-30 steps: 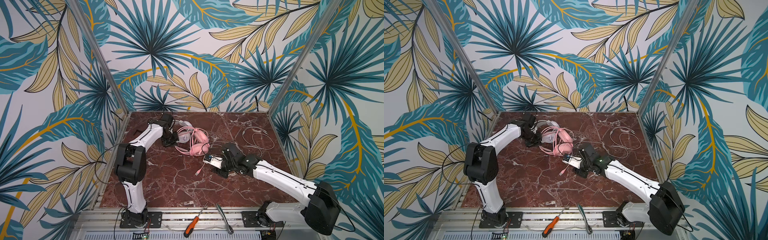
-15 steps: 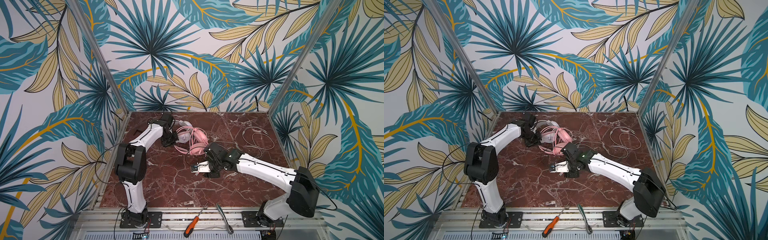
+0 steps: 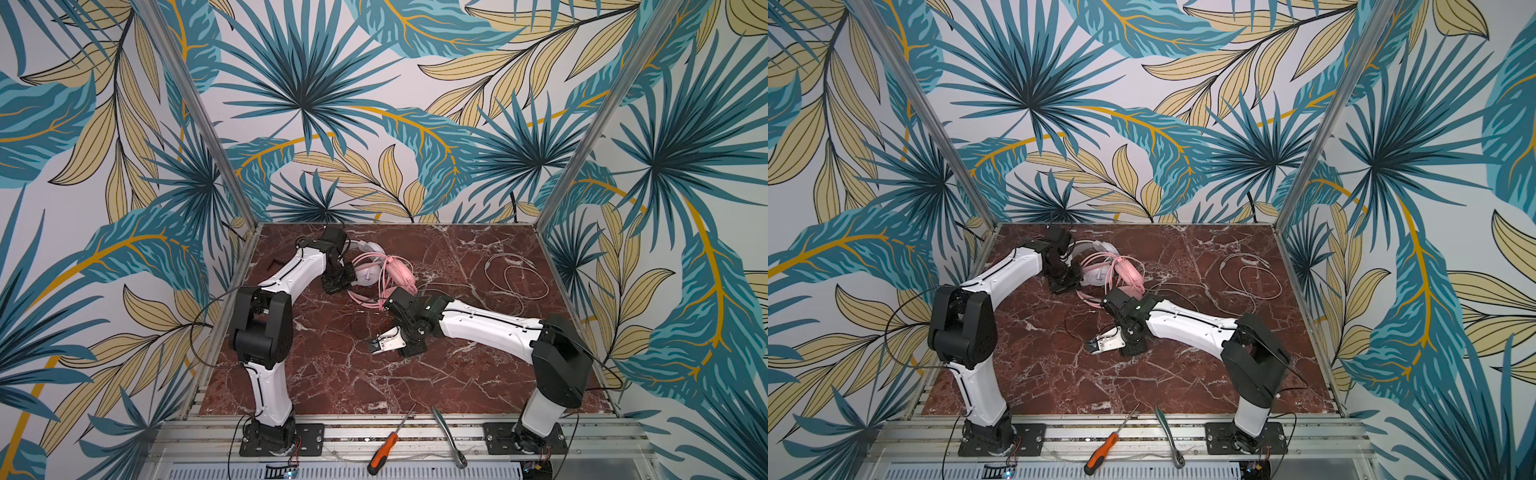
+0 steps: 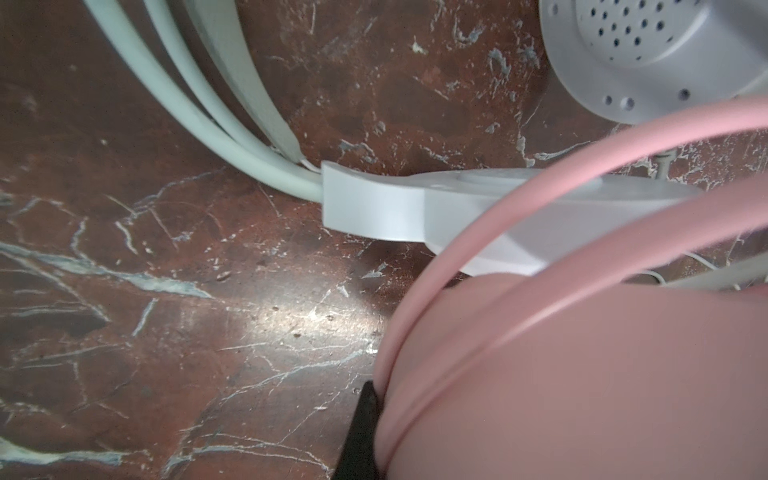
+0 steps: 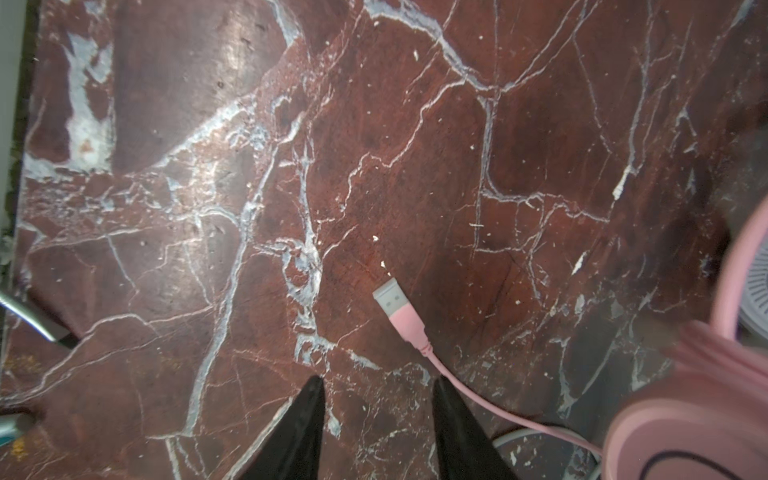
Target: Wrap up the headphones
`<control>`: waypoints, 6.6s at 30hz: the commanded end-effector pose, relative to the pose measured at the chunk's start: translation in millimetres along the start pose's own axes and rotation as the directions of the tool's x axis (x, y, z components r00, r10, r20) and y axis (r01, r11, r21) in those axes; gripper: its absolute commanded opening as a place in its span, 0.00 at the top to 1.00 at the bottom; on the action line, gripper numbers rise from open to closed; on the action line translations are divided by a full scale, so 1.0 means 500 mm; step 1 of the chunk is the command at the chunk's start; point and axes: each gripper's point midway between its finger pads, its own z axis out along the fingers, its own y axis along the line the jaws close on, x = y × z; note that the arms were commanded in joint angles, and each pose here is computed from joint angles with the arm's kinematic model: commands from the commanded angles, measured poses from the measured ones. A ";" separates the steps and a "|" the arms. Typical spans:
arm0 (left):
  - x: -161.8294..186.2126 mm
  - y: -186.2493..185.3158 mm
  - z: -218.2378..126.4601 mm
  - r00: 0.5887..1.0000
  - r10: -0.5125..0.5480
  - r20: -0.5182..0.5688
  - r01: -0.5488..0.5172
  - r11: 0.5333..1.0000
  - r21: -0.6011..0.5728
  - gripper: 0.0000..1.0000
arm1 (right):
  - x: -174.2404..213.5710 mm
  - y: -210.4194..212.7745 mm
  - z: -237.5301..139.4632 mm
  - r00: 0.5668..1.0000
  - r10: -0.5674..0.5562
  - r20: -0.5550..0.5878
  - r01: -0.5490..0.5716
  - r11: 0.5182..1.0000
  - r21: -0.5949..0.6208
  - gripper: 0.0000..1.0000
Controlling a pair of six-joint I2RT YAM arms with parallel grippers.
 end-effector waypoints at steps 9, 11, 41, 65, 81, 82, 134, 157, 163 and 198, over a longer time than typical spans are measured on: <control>-0.028 -0.024 -0.006 1.000 0.007 0.029 -0.008 0.999 0.048 1.00 | 0.022 0.029 0.052 0.989 -0.108 -0.102 0.098 0.990 -0.098 0.57; -0.027 -0.027 -0.009 1.000 0.009 0.029 -0.010 0.998 0.054 1.00 | 0.032 0.029 0.067 0.983 -0.122 -0.134 0.108 0.989 -0.104 0.57; -0.022 -0.030 -0.012 1.000 0.017 0.024 -0.019 0.998 0.063 1.00 | 0.028 -0.013 0.108 0.978 -0.147 -0.151 0.143 0.989 -0.034 0.57; -0.024 -0.033 -0.016 1.000 0.012 0.027 -0.014 0.998 0.069 1.00 | 0.057 0.015 0.161 0.974 -0.134 -0.183 0.123 0.990 -0.070 0.80; -0.023 -0.046 -0.018 1.000 0.002 0.017 -0.004 0.996 0.094 1.00 | -0.059 -0.013 0.093 0.992 -0.032 0.126 0.029 0.999 0.026 0.93; -0.024 -0.049 -0.018 1.000 0.002 0.017 -0.004 0.995 0.099 1.00 | -0.072 -0.019 0.084 0.987 -0.027 0.157 0.022 0.999 0.034 0.93; 0.014 -0.041 -0.006 0.999 0.032 0.024 -0.032 0.999 0.025 1.00 | -0.026 -0.400 -0.289 0.324 0.539 0.778 -0.870 0.493 0.021 1.00; 0.043 -0.072 -0.056 0.998 0.054 0.037 -0.056 0.997 0.061 1.00 | -0.020 -0.385 -0.175 0.428 0.778 0.460 -0.862 0.504 -0.050 1.00; 0.046 -0.081 -0.070 0.998 0.054 0.040 -0.057 0.996 0.070 1.00 | -0.025 -0.368 -0.155 0.475 0.777 0.412 -0.840 0.540 -0.049 1.00; 0.072 -0.091 -0.113 0.999 0.040 0.035 -0.043 0.996 0.083 1.00 | -0.002 -0.350 -0.112 0.510 0.810 0.290 -0.851 0.523 0.037 0.67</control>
